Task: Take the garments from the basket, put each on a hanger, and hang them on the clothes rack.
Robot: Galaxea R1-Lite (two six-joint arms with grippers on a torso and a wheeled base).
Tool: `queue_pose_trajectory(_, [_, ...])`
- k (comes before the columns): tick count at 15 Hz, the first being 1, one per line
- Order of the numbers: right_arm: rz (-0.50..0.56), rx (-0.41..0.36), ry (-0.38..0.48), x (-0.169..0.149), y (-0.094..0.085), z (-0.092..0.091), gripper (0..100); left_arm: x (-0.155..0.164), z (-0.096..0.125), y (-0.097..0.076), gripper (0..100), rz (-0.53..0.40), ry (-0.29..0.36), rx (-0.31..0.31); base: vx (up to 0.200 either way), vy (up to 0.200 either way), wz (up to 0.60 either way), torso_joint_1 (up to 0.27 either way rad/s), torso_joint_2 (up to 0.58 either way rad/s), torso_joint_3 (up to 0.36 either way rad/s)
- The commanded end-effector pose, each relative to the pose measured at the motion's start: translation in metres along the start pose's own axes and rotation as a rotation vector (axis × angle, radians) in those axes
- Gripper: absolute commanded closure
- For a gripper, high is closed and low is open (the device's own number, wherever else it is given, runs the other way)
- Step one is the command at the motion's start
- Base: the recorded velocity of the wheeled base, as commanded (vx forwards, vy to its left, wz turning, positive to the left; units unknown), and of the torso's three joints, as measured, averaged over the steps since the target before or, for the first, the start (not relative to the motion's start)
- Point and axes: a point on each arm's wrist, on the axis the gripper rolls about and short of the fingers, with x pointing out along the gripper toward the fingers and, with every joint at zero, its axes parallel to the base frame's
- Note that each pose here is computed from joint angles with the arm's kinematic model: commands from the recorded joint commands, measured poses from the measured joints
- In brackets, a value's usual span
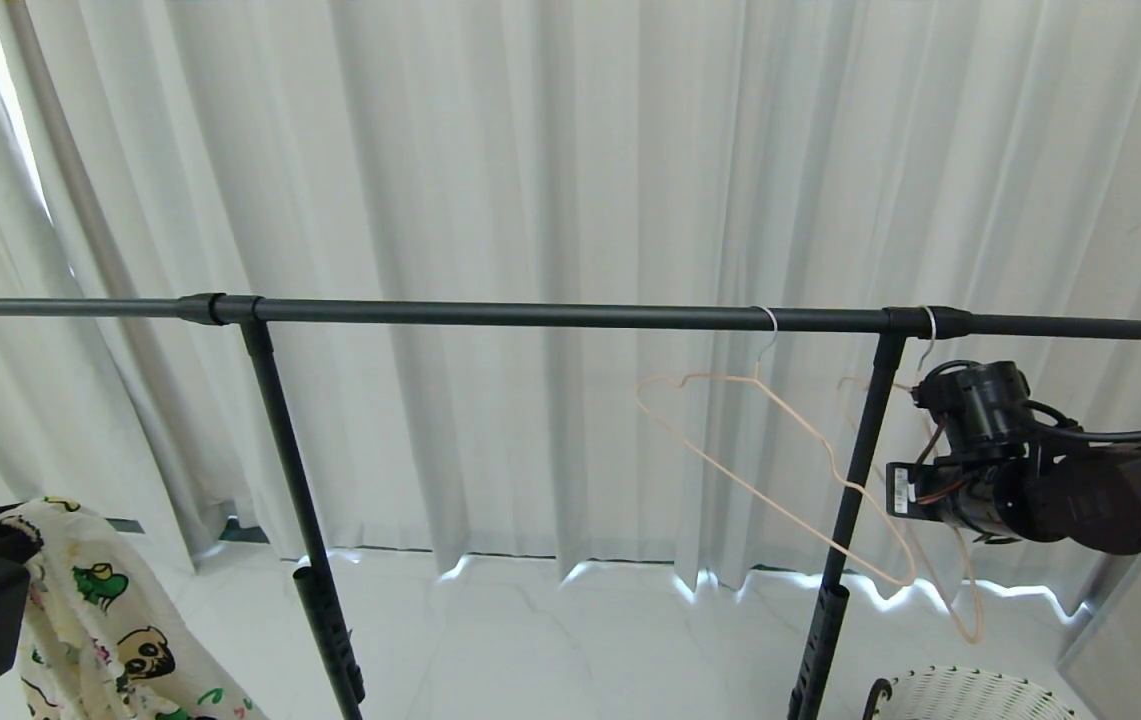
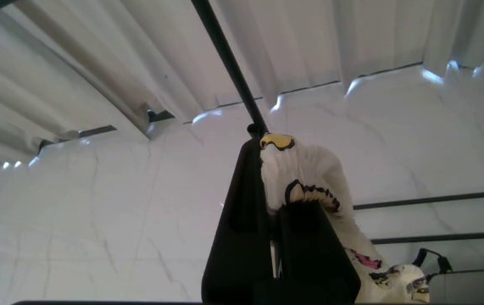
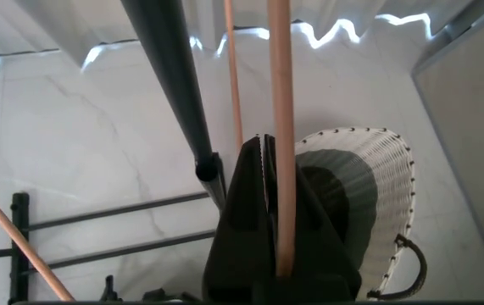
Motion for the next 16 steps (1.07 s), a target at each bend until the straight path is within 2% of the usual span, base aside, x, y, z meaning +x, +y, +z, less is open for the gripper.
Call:
queue_pose_trajectory(1, [0.009, 0.012, -0.018, -0.005, 0.000, 0.003, 100, 0.000, 0.000, 0.000, 100, 0.000, 0.000, -0.001, 0.000, 0.000, 0.00, 0.000, 0.00, 0.000])
queue_pose_trajectory(6, [0.037, 0.030, -0.081, -0.028, -0.001, 0.014, 100, -0.001, 0.000, 0.000, 100, 0.002, -0.004, -0.003, 0.000, 0.000, 0.00, 0.000, 0.00, 0.000])
queue_pose_trajectory(10, [0.045, 0.031, -0.101, -0.043, -0.006, 0.012, 100, -0.003, -0.001, 0.001, 100, 0.004, -0.013, -0.005, 0.000, 0.000, 0.00, 0.000, 0.00, 0.000])
queue_pose_trajectory(13, [0.042, 0.022, -0.099, -0.059, -0.016, 0.002, 100, -0.004, -0.001, 0.001, 100, 0.006, -0.018, -0.005, 0.000, 0.000, 0.00, 0.000, 0.00, 0.000])
queue_pose_trajectory(16, [0.033, 0.008, -0.075, -0.076, -0.031, -0.019, 100, -0.005, 0.001, 0.002, 100, 0.013, -0.042, -0.009, 0.000, 0.000, 0.00, 0.000, 0.00, 0.000])
